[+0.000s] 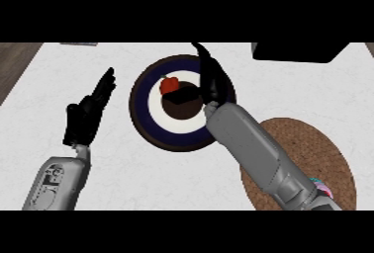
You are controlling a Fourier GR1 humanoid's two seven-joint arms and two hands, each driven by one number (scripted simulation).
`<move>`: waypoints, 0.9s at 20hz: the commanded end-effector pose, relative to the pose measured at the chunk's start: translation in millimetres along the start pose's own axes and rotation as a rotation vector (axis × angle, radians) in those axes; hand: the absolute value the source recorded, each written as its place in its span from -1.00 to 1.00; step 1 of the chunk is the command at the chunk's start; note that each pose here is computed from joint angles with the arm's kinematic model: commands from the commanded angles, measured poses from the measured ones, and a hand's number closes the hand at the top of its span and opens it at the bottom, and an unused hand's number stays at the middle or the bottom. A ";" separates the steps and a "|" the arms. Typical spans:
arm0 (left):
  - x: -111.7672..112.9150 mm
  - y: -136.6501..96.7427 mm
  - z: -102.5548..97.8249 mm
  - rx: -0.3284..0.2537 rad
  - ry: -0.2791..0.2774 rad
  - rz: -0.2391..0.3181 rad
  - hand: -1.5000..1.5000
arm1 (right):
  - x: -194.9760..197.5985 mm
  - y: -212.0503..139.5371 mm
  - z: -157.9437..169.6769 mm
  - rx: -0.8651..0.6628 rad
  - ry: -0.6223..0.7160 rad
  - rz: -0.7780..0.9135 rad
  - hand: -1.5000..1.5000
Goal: Pick the bell pepper from the placemat and place it in the plate
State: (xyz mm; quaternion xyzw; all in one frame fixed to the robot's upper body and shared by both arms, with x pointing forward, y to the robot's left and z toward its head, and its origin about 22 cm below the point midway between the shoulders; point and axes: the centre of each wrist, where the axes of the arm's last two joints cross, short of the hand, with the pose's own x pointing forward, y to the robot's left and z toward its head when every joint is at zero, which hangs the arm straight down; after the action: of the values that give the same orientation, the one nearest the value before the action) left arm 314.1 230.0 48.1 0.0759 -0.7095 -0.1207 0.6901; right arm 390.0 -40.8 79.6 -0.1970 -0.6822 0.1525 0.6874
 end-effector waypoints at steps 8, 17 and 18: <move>-17.1 23.6 7.9 0.073 0.053 -0.005 0.00 | -51.0 -55.3 3.1 -0.287 0.073 -0.302 -1.00; -14.4 19.8 8.4 0.057 0.046 -0.005 0.00 | -110.0 -145.9 40.1 -0.264 0.070 -0.335 -1.00; -23.6 25.9 18.8 0.067 0.037 0.004 0.00 | -136.2 -145.1 57.2 -0.278 0.074 -0.330 -1.00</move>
State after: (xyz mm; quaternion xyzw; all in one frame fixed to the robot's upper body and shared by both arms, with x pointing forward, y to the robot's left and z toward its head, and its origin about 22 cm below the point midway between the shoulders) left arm 299.6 256.6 35.4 0.1011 -0.6988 -0.0940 0.7018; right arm 345.3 -193.2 43.4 -0.1803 -0.6920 -0.0646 0.6960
